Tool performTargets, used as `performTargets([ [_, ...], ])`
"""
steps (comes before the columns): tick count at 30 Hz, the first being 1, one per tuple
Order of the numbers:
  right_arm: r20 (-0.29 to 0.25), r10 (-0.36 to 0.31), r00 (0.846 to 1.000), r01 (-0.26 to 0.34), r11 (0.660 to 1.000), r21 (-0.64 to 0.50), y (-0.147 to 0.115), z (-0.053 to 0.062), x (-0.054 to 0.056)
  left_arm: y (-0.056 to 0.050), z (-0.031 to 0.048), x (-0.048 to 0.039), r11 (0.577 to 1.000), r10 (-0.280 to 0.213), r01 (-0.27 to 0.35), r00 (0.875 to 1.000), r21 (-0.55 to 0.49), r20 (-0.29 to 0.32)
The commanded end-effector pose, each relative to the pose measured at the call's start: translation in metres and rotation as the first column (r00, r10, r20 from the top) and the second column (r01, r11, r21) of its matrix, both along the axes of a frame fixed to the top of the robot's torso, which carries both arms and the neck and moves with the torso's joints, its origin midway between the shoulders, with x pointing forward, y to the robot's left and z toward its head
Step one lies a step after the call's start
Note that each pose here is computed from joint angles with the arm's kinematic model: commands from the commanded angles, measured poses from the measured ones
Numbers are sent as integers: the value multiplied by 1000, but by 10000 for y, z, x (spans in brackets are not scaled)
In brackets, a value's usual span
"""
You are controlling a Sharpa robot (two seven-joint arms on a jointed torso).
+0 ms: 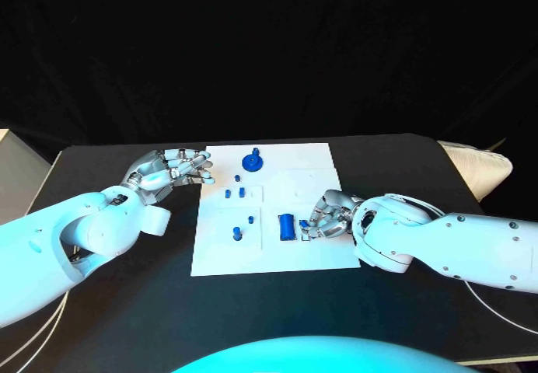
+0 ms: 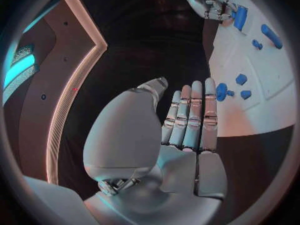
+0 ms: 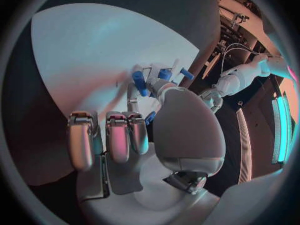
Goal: Assemble the parts on the task board
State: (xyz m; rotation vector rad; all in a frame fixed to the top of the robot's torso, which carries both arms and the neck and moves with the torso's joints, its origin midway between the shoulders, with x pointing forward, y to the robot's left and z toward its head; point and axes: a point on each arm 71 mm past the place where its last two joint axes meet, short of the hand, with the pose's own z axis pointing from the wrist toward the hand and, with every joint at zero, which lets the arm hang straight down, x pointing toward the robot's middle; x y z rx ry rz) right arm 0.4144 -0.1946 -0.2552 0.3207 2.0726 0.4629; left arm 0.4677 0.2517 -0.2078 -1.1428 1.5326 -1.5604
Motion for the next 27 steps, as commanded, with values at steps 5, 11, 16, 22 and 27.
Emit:
performTargets([
  [5, -31, 23, 999, -24, 1000, -17, 29, -38, -18, -20, 9, -11, 1000, -19, 19, 1000, -13, -2],
  [11, -27, 23, 999, -24, 1000, -14, 42, -36, -16, -18, 8, -11, 1000, -19, 19, 1000, -13, -3],
  [16, -28, 26, 999, -26, 1000, -13, 51, -36, -15, -21, 4, -7, 1000, -20, 20, 1000, -13, -3],
  [22, -31, 30, 999, -30, 999, -10, 64, -35, -21, -24, 0, -3, 1000, -20, 20, 1000, -13, -4],
  [27, -29, 30, 999, -30, 1000, -8, 72, -33, -22, -25, -2, -2, 1000, -20, 20, 1000, -13, -5],
])
